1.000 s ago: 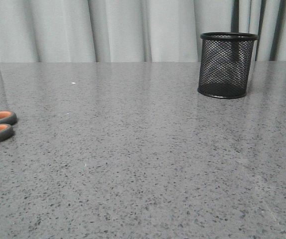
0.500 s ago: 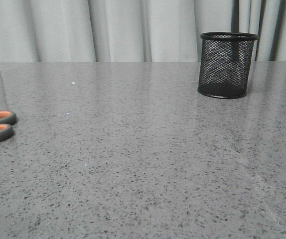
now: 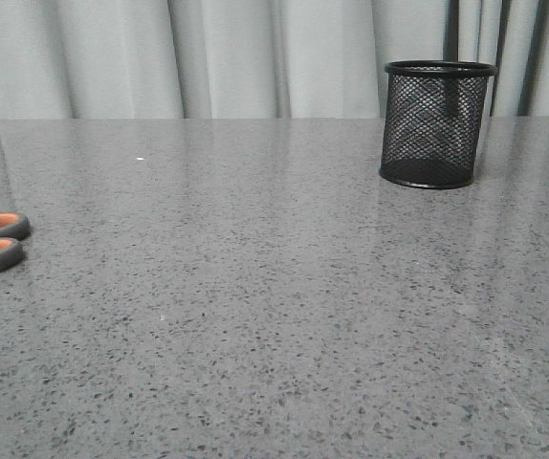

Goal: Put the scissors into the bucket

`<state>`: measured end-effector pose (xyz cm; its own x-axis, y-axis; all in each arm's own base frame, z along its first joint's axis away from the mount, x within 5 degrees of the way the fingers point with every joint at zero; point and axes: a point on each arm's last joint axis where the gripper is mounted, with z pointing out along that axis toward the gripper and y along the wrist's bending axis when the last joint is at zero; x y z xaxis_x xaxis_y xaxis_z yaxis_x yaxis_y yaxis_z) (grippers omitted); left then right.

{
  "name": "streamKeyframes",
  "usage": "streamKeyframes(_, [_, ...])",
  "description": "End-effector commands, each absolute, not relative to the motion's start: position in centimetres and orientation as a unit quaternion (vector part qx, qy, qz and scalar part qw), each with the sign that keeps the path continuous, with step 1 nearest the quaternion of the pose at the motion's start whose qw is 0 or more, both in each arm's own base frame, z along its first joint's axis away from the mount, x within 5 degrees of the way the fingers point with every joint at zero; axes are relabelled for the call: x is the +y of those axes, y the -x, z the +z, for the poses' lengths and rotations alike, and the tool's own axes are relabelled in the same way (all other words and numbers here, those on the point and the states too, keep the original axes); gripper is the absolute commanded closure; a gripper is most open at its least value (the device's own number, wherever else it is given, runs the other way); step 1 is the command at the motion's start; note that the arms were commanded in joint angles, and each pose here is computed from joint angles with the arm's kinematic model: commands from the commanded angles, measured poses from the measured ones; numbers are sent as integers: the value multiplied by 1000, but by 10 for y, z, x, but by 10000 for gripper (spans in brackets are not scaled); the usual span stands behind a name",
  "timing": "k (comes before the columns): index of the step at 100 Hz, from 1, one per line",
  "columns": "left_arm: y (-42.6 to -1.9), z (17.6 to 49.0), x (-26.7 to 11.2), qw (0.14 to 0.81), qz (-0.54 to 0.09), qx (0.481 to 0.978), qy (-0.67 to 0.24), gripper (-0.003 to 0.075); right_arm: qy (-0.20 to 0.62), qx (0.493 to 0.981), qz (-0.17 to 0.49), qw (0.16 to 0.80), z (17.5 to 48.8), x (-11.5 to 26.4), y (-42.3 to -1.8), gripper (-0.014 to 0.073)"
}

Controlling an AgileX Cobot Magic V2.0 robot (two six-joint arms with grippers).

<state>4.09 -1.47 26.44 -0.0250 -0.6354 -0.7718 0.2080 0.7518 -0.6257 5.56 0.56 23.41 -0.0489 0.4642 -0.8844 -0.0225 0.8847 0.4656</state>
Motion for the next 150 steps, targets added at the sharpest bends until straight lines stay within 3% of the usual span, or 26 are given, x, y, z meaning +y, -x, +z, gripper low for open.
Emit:
streamKeyframes(1, [-37,296,-15,696,-278,650,128,741,-140,702,155,681,263,4,-61,662])
streamKeyframes(35, [-68,371,-31,591,-196,782,-36,741,-60,817,98,565,322,8,-98,662])
streamKeyframes(52, [-90,387,-31,544,-165,821,-61,741,-11,860,73,505,341,11,-114,662])
streamKeyframes(95, [-109,392,-14,512,-26,853,-96,741,22,850,71,522,367,14,-119,664])
streamKeyframes(127, [-109,392,-13,512,-17,853,-99,734,23,849,70,523,367,14,-119,659])
streamKeyframes(137, [-109,392,-13,512,-9,851,-113,666,23,849,70,523,367,14,-119,581])
streamKeyframes(150, [-113,391,-13,506,-9,855,-115,505,22,850,71,522,367,14,-118,323])
